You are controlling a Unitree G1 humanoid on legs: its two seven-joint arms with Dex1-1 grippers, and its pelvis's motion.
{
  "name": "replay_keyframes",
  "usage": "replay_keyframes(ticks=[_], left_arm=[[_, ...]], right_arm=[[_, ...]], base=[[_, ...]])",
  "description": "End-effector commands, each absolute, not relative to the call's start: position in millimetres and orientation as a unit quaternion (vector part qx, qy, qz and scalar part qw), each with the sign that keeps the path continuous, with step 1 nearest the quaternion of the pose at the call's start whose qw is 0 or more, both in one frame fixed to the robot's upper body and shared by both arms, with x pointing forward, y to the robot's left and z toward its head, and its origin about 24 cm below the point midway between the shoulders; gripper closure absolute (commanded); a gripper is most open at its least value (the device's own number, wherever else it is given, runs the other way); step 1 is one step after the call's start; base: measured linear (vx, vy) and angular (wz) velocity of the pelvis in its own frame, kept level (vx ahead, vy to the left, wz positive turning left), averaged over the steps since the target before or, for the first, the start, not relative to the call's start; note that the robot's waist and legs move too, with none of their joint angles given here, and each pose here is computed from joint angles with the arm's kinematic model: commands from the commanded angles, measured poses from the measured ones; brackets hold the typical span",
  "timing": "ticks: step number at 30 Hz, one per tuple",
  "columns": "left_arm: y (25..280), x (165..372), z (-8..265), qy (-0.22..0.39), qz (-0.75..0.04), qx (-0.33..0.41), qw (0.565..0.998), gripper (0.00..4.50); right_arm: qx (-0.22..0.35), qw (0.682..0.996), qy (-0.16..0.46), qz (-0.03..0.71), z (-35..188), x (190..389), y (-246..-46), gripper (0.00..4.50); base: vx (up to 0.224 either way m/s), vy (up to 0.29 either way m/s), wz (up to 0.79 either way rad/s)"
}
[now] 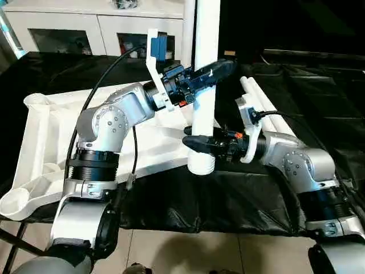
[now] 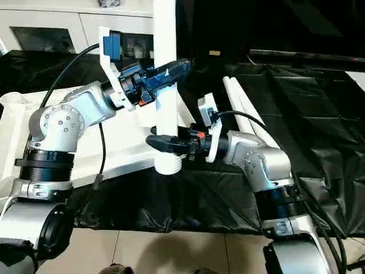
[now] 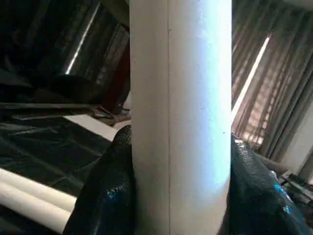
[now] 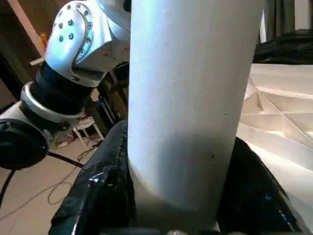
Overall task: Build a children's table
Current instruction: Insert table leg to table base
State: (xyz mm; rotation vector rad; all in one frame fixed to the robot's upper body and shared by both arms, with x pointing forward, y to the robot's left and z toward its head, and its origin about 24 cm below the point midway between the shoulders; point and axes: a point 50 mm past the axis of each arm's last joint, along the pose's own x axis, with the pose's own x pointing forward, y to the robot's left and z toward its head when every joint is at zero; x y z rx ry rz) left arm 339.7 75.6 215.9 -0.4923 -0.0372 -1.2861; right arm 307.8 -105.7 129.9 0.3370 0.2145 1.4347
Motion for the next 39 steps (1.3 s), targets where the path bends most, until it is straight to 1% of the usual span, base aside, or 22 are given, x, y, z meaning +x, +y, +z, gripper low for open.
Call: replay_keyframes(ticks=[1, 3, 4, 7, 13, 17, 21, 23, 30, 38, 39], left_arm=[[82, 345, 215, -0.020, -0.550, -0.185, 0.814, 2.66], [80, 344, 214, -0.021, -0.549, -0.176, 0.817, 2.67], [80, 344, 214, -0.021, -0.549, -0.176, 0.817, 2.67], [78, 342, 212, -0.018, -0.554, -0.163, 0.816, 2.67], [76, 340, 210, -0.012, -0.563, -0.148, 0.813, 2.68], [73, 339, 208, -0.011, -0.564, -0.138, 0.814, 2.68], [71, 339, 208, -0.013, -0.564, -0.136, 0.814, 2.68], [68, 338, 207, -0.014, -0.566, -0.128, 0.814, 2.68], [66, 338, 207, -0.014, -0.566, -0.125, 0.815, 2.68], [64, 337, 207, -0.014, -0.569, -0.121, 0.813, 2.68], [64, 336, 207, -0.014, -0.571, -0.121, 0.812, 2.68]], right_arm=[[0.119, 0.746, 0.082, 0.650, 138, 308.4, -99.9, 1.91], [0.108, 0.762, 0.087, 0.633, 136, 312.5, -98.8, 1.85], [0.108, 0.762, 0.087, 0.633, 136, 312.5, -98.8, 1.54], [0.100, 0.775, 0.095, 0.616, 135, 317.6, -99.8, 1.47], [0.105, 0.776, 0.107, 0.613, 136, 321.0, -103.4, 1.47], [0.109, 0.762, 0.124, 0.627, 136, 319.4, -104.7, 1.47], [0.109, 0.759, 0.135, 0.627, 134, 318.7, -104.3, 1.47], [0.116, 0.760, 0.150, 0.621, 129, 319.0, -102.6, 1.47], [0.123, 0.755, 0.160, 0.625, 127, 318.2, -99.1, 1.47], [0.124, 0.755, 0.163, 0.623, 126, 319.2, -98.5, 1.47], [0.124, 0.755, 0.164, 0.622, 126, 319.4, -98.5, 1.83]], base=[[0.000, 0.000, 0.00], [0.000, 0.000, 0.00], [0.000, 0.000, 0.00], [0.000, 0.000, 0.00], [0.000, 0.000, 0.00], [0.000, 0.000, 0.00], [0.000, 0.000, 0.00], [0.000, 0.000, 0.00], [0.000, 0.000, 0.00], [0.000, 0.000, 0.00], [0.000, 0.000, 0.00]])
